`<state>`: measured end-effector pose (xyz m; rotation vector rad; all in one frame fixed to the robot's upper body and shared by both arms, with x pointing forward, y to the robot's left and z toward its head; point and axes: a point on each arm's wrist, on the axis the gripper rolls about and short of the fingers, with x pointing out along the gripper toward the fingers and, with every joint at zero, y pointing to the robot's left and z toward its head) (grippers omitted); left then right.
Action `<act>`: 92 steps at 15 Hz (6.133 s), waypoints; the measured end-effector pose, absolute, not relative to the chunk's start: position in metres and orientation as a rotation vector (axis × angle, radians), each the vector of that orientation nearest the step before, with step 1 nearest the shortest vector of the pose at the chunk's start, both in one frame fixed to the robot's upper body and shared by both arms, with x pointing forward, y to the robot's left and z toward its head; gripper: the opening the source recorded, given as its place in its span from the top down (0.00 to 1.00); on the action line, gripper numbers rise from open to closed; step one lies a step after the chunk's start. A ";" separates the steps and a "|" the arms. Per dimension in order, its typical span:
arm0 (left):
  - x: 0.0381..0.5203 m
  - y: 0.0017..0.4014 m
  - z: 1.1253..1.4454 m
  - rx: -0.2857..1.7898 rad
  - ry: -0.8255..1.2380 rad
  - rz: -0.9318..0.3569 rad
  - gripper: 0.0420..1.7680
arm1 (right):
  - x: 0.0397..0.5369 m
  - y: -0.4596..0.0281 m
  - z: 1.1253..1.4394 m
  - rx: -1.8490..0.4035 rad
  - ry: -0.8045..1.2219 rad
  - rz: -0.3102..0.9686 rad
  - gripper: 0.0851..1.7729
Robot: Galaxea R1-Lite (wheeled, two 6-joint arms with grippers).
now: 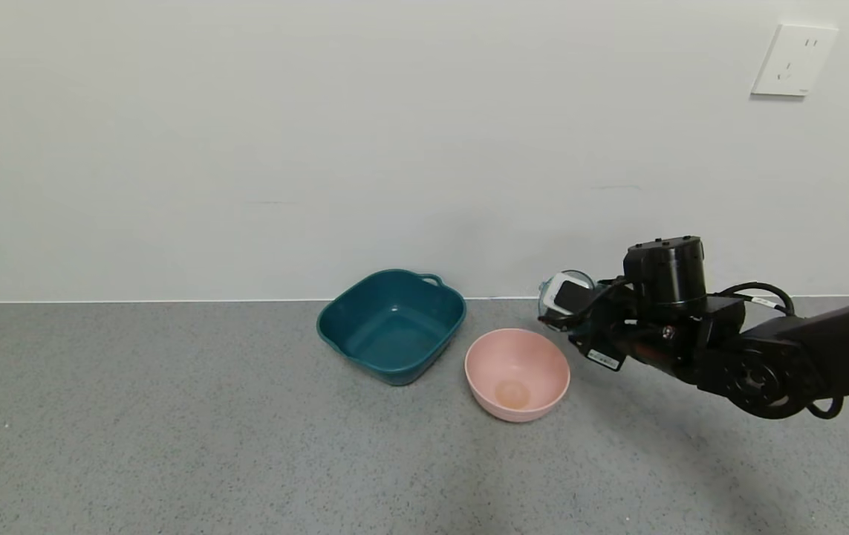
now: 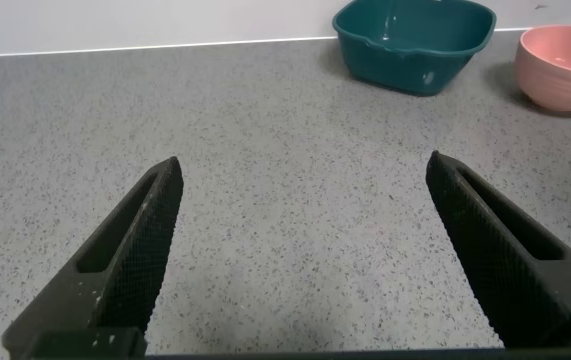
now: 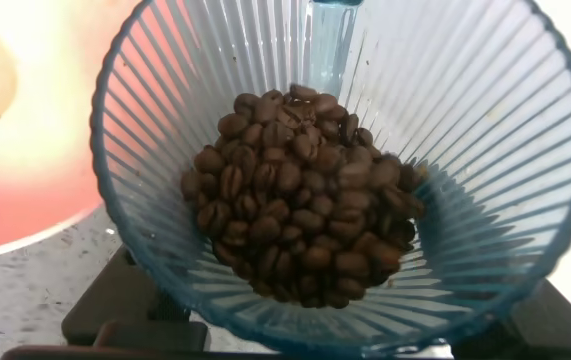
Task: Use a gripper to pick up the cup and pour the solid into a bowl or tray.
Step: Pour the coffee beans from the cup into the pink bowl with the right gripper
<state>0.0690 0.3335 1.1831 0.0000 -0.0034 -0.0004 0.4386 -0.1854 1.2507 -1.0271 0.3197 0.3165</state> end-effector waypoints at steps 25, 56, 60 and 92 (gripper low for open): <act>0.069 0.334 1.183 0.000 -0.004 0.000 0.01 | 0.438 -0.158 1.244 -1.567 0.312 0.240 0.26; 0.069 0.334 1.183 0.000 -0.003 0.000 0.01 | 0.434 -0.150 1.232 -1.827 0.178 0.169 0.26; 0.069 0.334 1.183 0.000 -0.003 0.000 0.01 | 0.433 -0.147 1.233 -1.867 0.158 0.170 0.26; 0.069 0.334 1.183 0.000 -0.004 0.000 0.01 | 0.416 -0.159 1.229 -1.351 0.180 0.180 0.26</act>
